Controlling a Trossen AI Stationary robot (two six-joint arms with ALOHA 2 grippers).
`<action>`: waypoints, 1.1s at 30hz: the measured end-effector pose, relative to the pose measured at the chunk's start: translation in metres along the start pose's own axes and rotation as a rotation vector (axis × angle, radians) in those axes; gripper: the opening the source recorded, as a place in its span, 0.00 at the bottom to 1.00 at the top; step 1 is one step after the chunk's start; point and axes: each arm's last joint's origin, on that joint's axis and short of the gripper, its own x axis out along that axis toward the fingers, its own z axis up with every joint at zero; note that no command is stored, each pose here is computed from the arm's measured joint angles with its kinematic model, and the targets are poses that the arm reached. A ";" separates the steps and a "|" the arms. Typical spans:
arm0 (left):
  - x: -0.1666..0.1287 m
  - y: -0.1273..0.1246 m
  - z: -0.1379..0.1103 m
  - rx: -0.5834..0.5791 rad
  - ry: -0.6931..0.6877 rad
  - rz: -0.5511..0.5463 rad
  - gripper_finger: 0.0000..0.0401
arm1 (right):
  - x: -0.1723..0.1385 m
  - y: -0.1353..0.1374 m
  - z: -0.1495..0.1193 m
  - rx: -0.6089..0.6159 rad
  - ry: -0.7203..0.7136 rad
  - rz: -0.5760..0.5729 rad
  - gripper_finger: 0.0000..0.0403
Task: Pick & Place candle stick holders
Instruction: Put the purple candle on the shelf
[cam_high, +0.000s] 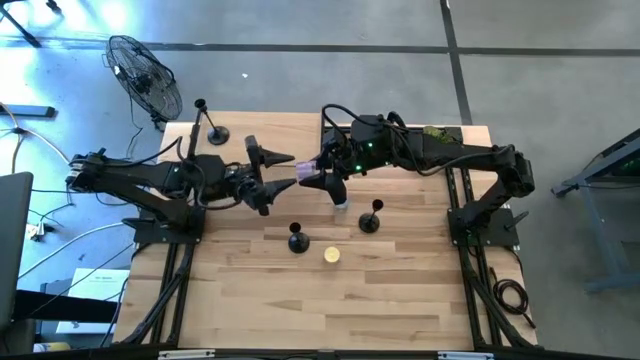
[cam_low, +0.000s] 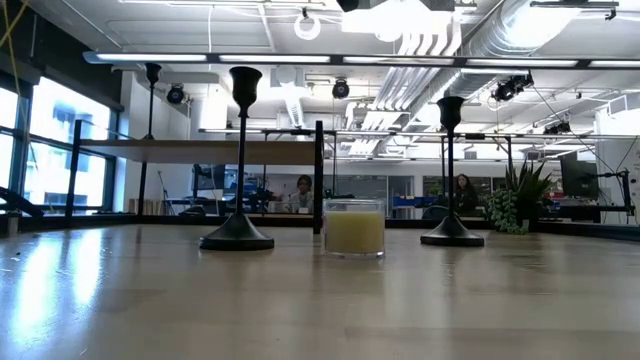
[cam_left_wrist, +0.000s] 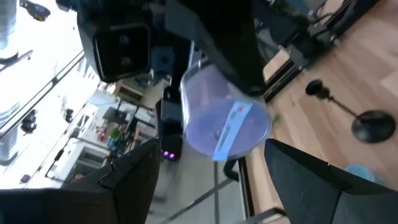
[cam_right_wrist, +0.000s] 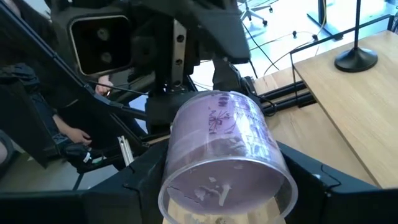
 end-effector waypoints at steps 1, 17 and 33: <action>0.000 0.000 0.000 -0.001 -0.011 -0.006 0.70 | 0.000 0.000 0.000 0.000 0.000 0.001 0.55; 0.010 -0.007 0.003 0.001 -0.039 -0.038 0.70 | 0.000 0.001 -0.001 0.011 0.004 0.005 0.55; 0.019 -0.011 0.007 -0.008 -0.072 -0.034 0.70 | 0.001 0.003 -0.002 0.013 0.011 0.017 0.55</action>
